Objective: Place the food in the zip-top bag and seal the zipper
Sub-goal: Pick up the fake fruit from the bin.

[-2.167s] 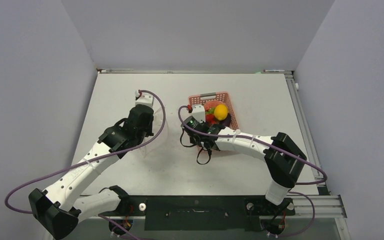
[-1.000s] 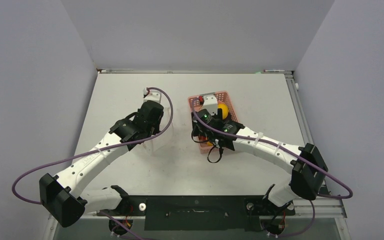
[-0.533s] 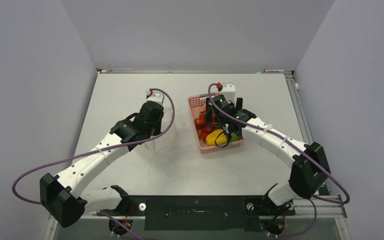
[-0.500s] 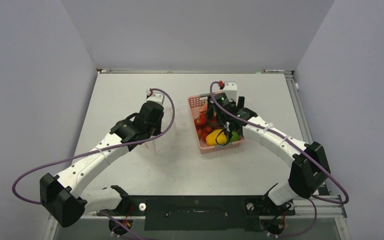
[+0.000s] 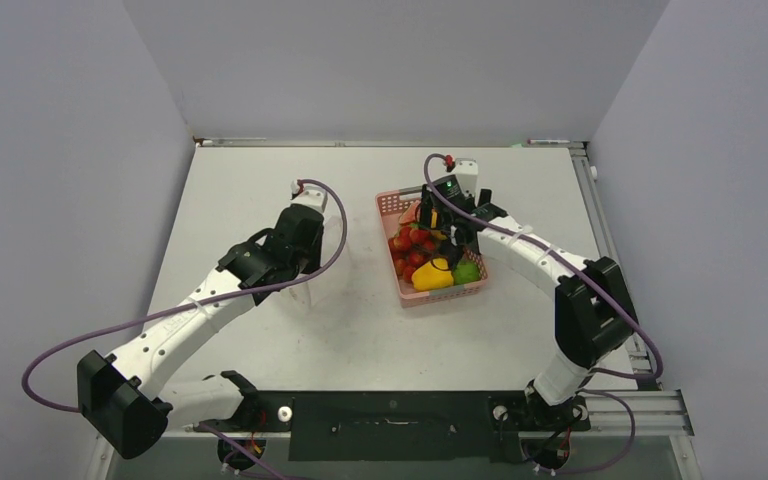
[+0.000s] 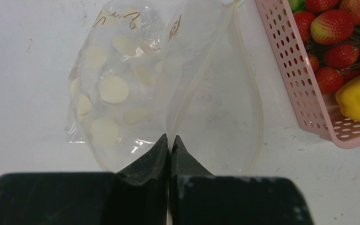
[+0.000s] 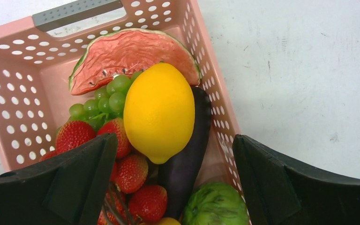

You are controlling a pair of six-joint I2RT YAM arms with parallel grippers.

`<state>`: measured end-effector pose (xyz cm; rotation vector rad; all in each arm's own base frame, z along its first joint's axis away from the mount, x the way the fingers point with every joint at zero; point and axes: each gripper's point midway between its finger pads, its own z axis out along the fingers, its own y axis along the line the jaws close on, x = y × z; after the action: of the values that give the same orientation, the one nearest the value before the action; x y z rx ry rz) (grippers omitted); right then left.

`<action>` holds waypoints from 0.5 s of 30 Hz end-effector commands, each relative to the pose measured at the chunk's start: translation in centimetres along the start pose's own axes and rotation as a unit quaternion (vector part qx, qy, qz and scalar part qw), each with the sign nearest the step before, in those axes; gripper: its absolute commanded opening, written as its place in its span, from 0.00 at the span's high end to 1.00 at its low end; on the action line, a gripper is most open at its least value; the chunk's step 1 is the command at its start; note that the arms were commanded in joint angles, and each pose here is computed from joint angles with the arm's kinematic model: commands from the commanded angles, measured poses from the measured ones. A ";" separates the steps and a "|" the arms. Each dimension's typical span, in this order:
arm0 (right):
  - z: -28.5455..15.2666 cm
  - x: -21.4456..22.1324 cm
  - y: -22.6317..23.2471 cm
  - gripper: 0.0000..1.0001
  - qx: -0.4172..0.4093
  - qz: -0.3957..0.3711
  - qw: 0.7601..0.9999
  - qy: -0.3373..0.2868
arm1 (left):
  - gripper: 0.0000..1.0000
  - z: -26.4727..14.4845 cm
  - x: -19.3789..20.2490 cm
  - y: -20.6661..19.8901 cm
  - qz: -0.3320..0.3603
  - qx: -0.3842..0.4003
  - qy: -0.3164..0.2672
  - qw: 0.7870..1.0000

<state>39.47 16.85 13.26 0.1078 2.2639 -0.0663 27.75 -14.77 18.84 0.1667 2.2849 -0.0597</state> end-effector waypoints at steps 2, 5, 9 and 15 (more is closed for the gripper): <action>1.1 -2.5 1.4 0.00 -0.025 0.031 0.999 -0.023 | 1.00 -0.5 -1.4 -0.3 -0.008 0.018 -0.028 0.999; 1.9 -2.2 1.5 0.01 -0.026 0.035 0.999 -0.019 | 1.00 -0.4 -1.4 -0.3 -0.008 0.017 -0.026 0.999; 3.0 -2.0 1.5 0.04 -0.027 0.041 0.999 -0.012 | 1.00 -0.4 -1.3 -0.4 -0.008 0.019 -0.025 0.999; 3.8 -1.8 1.8 0.15 -0.032 0.044 0.999 -0.007 | 1.00 -0.3 -1.2 -0.4 -0.007 0.020 -0.023 1.000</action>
<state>41.67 17.28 9.76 0.1263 2.3192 -0.0267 27.70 -14.79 18.68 0.1759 2.2924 -0.0696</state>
